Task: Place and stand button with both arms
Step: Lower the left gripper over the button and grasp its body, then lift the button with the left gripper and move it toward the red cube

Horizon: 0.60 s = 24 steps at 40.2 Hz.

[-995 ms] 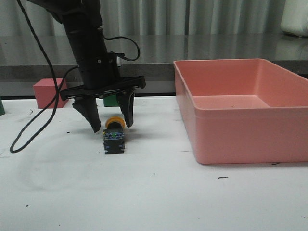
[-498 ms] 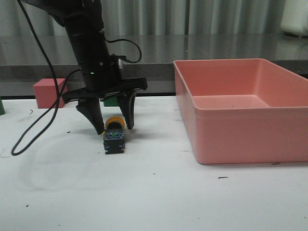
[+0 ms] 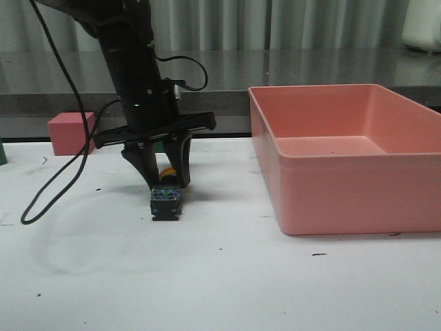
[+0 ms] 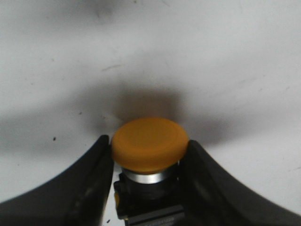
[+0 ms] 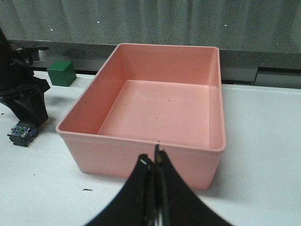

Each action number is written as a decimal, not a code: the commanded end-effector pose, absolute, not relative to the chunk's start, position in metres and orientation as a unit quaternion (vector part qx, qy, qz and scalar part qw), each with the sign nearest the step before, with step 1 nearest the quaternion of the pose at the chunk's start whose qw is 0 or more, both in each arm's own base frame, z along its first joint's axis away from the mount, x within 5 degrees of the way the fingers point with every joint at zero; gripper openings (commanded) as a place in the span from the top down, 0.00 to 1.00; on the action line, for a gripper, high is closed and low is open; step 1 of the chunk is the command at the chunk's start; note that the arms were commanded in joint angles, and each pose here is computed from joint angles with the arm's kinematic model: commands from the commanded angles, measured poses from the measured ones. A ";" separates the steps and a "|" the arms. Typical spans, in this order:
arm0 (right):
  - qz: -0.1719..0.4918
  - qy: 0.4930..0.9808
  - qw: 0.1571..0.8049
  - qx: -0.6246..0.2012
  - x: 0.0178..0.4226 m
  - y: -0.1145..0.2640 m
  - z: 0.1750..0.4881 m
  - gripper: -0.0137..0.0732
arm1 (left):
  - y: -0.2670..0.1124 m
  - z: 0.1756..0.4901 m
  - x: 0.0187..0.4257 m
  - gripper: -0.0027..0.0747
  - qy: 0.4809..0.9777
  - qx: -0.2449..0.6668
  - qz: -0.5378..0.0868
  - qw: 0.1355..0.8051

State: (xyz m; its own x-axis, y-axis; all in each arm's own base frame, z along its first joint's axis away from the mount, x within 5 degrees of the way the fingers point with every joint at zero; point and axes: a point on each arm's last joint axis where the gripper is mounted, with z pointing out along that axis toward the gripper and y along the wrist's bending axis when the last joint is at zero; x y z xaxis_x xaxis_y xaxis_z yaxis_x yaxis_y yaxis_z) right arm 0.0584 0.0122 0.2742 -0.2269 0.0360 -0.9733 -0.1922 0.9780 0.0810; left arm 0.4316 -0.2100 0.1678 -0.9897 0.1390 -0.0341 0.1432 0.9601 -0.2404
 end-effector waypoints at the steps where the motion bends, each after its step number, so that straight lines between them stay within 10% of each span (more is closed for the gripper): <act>1: 0.090 0.744 0.660 -0.053 0.059 0.012 0.290 0.92 | -0.213 0.208 0.426 0.84 0.986 0.083 -0.143 0.031; 24: 0.090 0.744 0.660 -0.053 0.059 0.012 0.290 0.92 | -0.177 0.344 0.389 0.84 0.950 0.126 -0.104 0.266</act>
